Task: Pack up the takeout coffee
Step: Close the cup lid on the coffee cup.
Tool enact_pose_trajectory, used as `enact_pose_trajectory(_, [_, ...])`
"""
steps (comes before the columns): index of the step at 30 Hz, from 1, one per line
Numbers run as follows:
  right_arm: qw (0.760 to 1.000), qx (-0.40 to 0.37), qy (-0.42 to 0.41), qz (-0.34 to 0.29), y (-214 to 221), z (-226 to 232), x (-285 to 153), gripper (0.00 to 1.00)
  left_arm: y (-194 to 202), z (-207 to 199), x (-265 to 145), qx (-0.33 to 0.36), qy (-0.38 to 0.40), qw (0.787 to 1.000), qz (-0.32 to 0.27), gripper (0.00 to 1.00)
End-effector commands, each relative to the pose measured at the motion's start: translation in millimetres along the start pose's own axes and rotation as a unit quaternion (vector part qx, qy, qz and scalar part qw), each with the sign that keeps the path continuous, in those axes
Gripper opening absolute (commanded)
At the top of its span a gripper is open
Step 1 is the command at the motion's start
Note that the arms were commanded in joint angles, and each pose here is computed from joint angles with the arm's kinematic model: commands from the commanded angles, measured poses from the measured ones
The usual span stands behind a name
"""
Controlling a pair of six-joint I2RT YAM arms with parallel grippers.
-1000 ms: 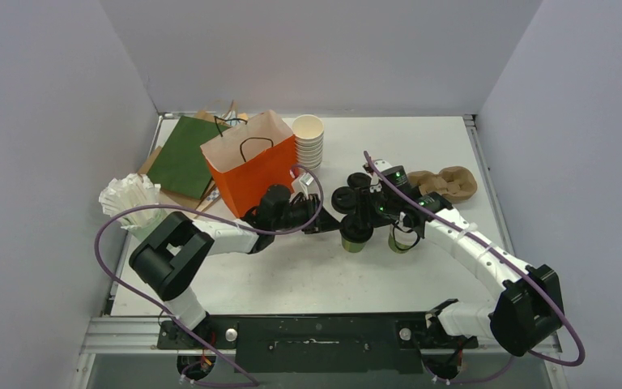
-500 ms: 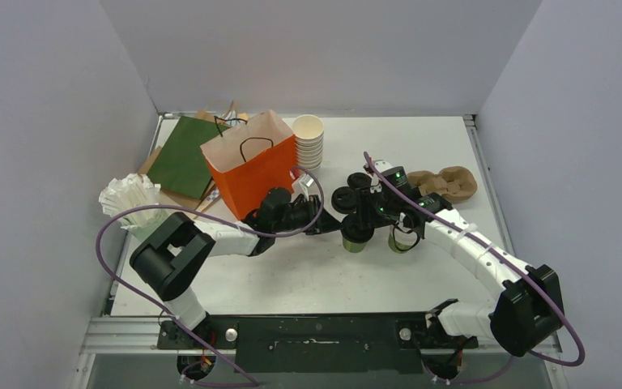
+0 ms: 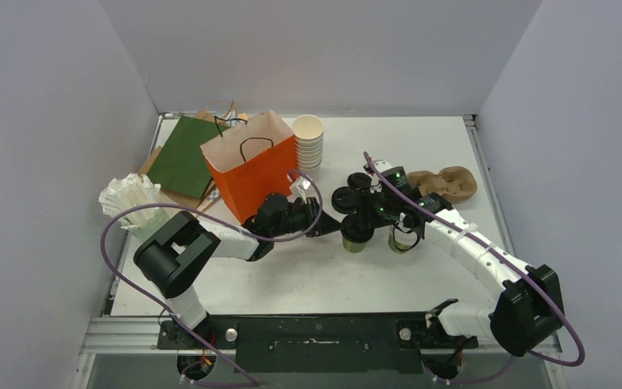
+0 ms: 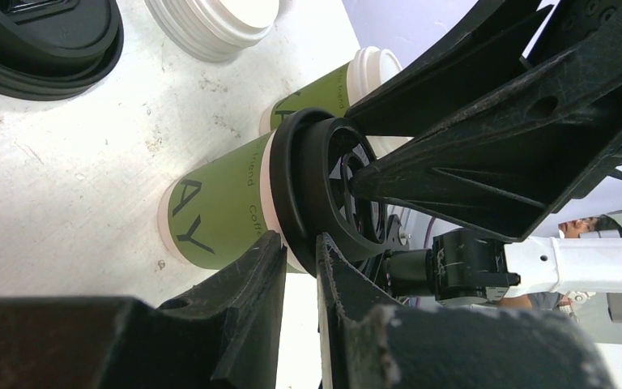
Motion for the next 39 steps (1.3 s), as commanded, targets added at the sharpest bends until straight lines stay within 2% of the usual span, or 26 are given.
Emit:
enact_pose_trajectory(1, [1.0, -0.001, 0.014, 0.021, 13, -6, 5, 0.46, 62, 48, -11, -0.033, -0.084, 0.992, 0.083, 0.18])
enact_pose_trajectory(14, [1.0, -0.008, 0.022, 0.02, 10, -4, 3, 0.46, 80, 77, -21, -0.033, -0.177, 0.974, 0.136, 0.15])
enact_pose_trajectory(28, [0.999, -0.009, 0.024, 0.022, 15, -6, 5, 0.47, 106, 84, -16, -0.039, -0.189, 0.967, 0.164, 0.13])
enact_pose_trajectory(34, [0.999, -0.007, 0.023, 0.02, 14, -6, 4, 0.46, 93, 76, -13, -0.023, -0.186, 0.969, 0.16, 0.13])
enact_pose_trajectory(39, [1.0, -0.001, 0.025, 0.011, 8, -9, 1, 0.46, 59, 57, -7, 0.018, -0.183, 0.972, 0.149, 0.15])
Point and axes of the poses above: each gripper's point midway between its finger pads, its own x axis out along the fingers, its own z axis along the line the jaws close on, y = z × x, the point moved 2 cm from there along -x, back along the fingers, and after that the axes turned 11 degrees about x, right-handed, at the moved point
